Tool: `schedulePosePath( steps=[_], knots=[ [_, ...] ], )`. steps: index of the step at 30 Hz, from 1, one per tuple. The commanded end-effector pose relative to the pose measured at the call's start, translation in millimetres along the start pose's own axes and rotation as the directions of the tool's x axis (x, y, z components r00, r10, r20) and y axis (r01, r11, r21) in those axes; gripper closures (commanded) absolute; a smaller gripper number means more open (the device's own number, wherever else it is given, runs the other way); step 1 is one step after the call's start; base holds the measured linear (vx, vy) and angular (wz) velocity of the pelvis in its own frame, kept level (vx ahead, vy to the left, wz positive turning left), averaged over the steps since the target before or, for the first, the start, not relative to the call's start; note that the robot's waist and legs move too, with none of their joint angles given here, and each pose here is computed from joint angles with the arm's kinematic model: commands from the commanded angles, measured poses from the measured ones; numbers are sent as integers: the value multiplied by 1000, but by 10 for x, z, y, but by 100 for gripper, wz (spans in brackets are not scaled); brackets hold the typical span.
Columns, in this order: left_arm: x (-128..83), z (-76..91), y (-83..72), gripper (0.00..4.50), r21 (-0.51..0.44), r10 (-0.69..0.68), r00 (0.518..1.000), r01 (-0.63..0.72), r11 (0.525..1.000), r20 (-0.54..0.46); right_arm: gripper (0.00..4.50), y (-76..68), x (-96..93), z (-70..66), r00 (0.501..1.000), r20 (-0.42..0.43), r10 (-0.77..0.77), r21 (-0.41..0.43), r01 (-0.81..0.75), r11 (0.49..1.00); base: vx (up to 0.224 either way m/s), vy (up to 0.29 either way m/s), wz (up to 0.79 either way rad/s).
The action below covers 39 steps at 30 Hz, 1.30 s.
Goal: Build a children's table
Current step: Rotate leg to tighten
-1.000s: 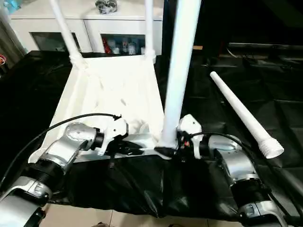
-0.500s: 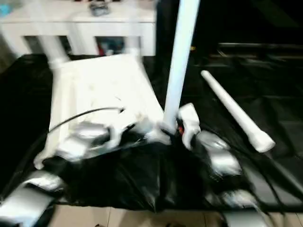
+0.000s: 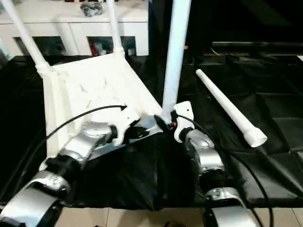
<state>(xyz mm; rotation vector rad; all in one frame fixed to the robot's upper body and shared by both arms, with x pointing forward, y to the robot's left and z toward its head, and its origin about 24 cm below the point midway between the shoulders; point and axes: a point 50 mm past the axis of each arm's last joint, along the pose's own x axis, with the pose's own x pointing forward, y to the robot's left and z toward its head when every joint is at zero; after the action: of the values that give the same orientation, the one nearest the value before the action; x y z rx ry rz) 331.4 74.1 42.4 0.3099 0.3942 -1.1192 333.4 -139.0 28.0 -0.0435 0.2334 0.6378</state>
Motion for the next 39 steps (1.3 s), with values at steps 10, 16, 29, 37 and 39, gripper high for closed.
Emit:
schedulePosePath(
  steps=[10, 16, 29, 37, 39],
  knots=[
    [-248, -15, -116, 450, 110, -297, 954, 291, 950, 37, 52, 32, -372, -81, 905, -139, 402, -77, -415, 907, 0, 0, 0],
    [-326, -45, -130, 450, 109, -363, 932, 361, 926, 6, 78, 53, -481, -73, 849, -179, 497, -77, -515, 853, 0, 0, 0],
    [-304, -47, -131, 450, 92, -326, 945, 322, 942, 31, 166, 198, -470, -127, 813, -197, 548, -56, -567, 822, 0, 0, 0],
    [-47, 71, -30, 450, 24, -31, 998, 29, 999, 61, 175, 78, -107, -227, 984, -142, 109, -22, -113, 993, 0, 0, 0],
    [16, 123, -27, 450, 7, 26, 997, -27, 1000, 68, 175, 91, -29, -224, 991, -130, 36, 19, -34, 999, 0, 0, 0]
  ],
)
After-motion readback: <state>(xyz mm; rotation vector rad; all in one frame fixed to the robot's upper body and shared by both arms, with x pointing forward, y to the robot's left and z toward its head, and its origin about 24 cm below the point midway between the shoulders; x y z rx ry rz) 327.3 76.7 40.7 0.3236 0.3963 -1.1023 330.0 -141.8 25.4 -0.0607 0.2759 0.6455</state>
